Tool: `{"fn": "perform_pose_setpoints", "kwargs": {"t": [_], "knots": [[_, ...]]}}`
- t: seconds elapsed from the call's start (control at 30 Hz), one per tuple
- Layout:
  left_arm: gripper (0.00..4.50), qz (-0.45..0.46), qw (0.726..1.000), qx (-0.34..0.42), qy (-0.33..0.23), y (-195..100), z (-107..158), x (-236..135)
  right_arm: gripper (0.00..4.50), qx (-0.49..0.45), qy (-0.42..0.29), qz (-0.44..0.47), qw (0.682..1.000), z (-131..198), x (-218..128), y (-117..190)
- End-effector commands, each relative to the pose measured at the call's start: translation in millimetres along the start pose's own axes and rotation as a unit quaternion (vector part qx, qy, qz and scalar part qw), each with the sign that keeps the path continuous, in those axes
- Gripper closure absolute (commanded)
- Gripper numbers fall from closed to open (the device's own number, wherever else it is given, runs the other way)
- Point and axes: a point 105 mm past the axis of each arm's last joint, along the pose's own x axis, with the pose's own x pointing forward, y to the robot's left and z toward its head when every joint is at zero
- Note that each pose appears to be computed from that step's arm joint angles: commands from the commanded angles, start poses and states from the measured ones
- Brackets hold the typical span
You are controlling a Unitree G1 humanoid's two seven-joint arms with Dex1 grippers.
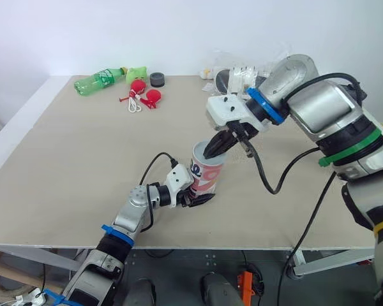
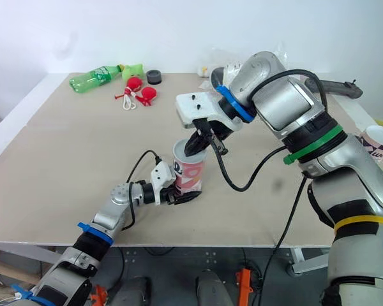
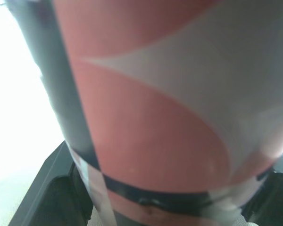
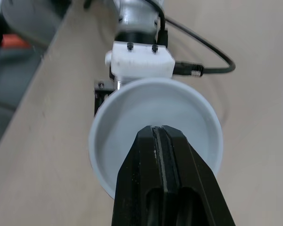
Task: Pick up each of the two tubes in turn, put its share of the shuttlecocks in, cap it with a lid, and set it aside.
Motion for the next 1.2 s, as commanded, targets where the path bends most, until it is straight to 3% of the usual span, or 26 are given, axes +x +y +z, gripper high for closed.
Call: {"fn": "perform_pose_setpoints", "kwargs": {"t": [0.03, 0.17, 0.33, 0.4, 0.43, 0.5, 0.63, 0.83, 1.2], "knots": [[1.35, 0.0, 1.0, -0.015, 0.012, -3.2, -8.6, -1.8, 3.84, -0.007, -0.103, -0.018, 0.994, 29.3, -26.8, 4.6], [1.35, 0.001, 1.0, -0.03, -0.005, -1.0, -3.5, -3.0, 2.23, 0.047, -0.216, -0.09, 0.971, 29.8, -54.6, 5.8], [1.35, 0.002, 0.999, -0.04, -0.01, 1.0, -2.6, -4.5, 0.08, 0.109, -0.261, -0.147, 0.948, 7.6, -67.2, 14.2], [1.35, 0.003, 0.999, -0.044, -0.013, 2.1, -1.7, -6.0, 0.08, 0.152, -0.279, -0.177, 0.932, -9.1, -71.3, 21.4], [0.52, 0.004, 0.999, -0.045, -0.014, 2.6, -1.5, -7.0, 0.0, 0.173, -0.284, -0.191, 0.923, -19.3, -71.2, 26.6], [0.09, 0.004, 0.999, -0.048, -0.013, 3.1, -2.7, -10.6, 0.0, 0.208, -0.287, -0.203, 0.913, -34.4, -60.8, 39.7], [0.09, -0.003, 0.999, -0.048, -0.004, 1.7, -6.8, -17.4, 0.0, 0.24, -0.273, -0.236, 0.901, -56.7, -33.4, 56.5], [0.09, -0.007, 0.999, -0.047, 0.003, 3.6, -7.6, -35.7, 0.0, 0.272, -0.305, -0.305, 0.86, -77.8, 1.4, 68.6], [0.09, 0.011, 0.997, -0.055, 0.046, 10.4, -18.6, -90.6, 0.0, 0.285, -0.29, -0.301, 0.863, -94.8, 69.7, 78.5]]}}
